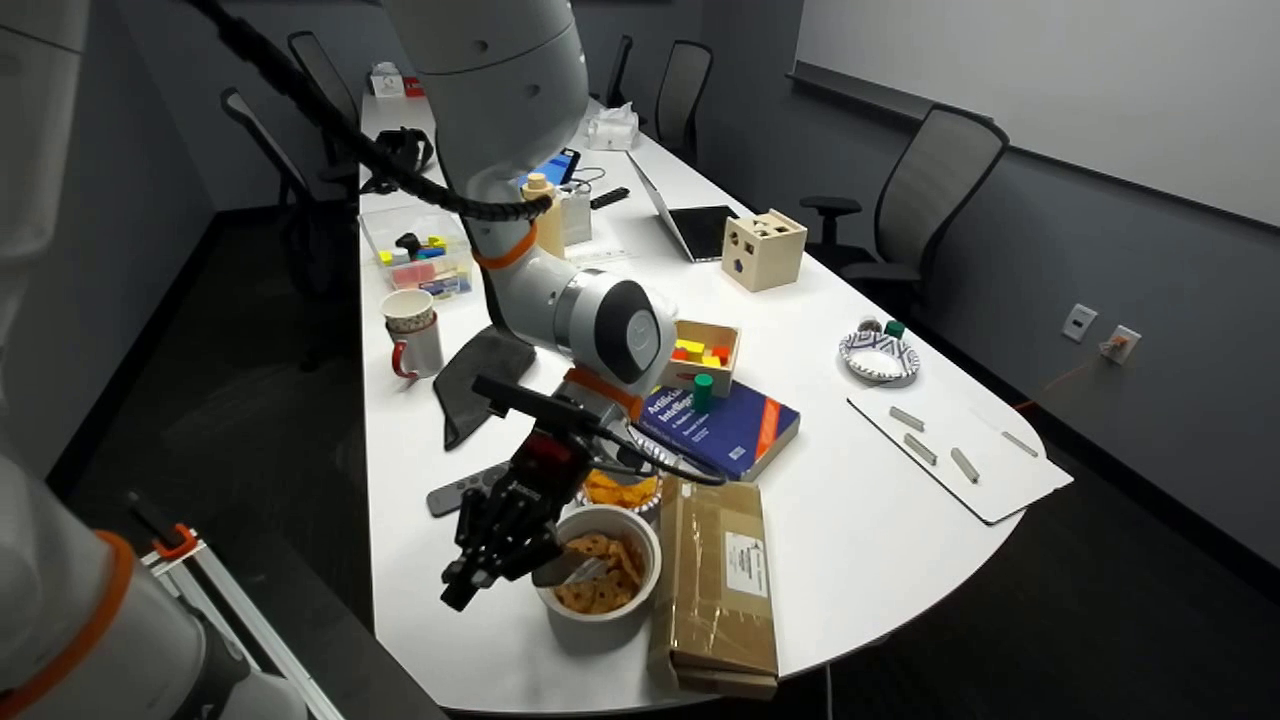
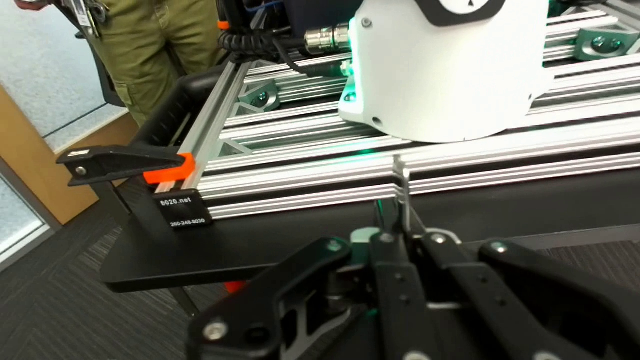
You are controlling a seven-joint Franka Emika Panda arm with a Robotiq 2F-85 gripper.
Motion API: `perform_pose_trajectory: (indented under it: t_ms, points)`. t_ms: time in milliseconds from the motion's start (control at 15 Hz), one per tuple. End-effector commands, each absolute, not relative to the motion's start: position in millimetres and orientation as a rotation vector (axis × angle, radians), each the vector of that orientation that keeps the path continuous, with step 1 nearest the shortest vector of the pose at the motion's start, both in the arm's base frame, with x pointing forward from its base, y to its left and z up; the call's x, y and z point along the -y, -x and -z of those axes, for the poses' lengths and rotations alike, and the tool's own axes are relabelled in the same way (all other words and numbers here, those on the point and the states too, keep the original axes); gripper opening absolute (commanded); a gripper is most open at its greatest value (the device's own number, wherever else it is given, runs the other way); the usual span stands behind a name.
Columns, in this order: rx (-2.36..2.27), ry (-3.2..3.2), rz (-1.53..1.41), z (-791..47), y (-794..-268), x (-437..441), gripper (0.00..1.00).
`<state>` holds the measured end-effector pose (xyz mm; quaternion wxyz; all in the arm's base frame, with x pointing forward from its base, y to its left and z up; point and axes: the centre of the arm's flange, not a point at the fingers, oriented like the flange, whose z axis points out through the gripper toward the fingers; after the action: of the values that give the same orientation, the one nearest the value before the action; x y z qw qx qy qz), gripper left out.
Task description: Use the cake spatula to stir the contents in the white bowl.
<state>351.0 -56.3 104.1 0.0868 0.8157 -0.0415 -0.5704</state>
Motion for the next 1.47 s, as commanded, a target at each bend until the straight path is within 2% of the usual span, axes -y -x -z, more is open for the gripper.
perform_pose_trajectory:
  t_ms: [0,600,667,800,1267,1400]
  points:
    - [0.159,-2.395,1.615,-84.0,-353.1,52.5,0.01]
    - [0.158,-2.388,1.418,-66.5,-362.2,35.4,0.01]
    - [0.148,-2.389,1.405,-65.8,-362.7,33.2,0.28]
    - [0.131,-2.387,1.393,-64.2,-361.6,29.5,0.35]
    - [0.121,-2.402,1.386,-62.4,-363.4,28.3,0.89]
    - [0.122,-2.418,1.377,-67.8,-364.5,29.0,1.00]
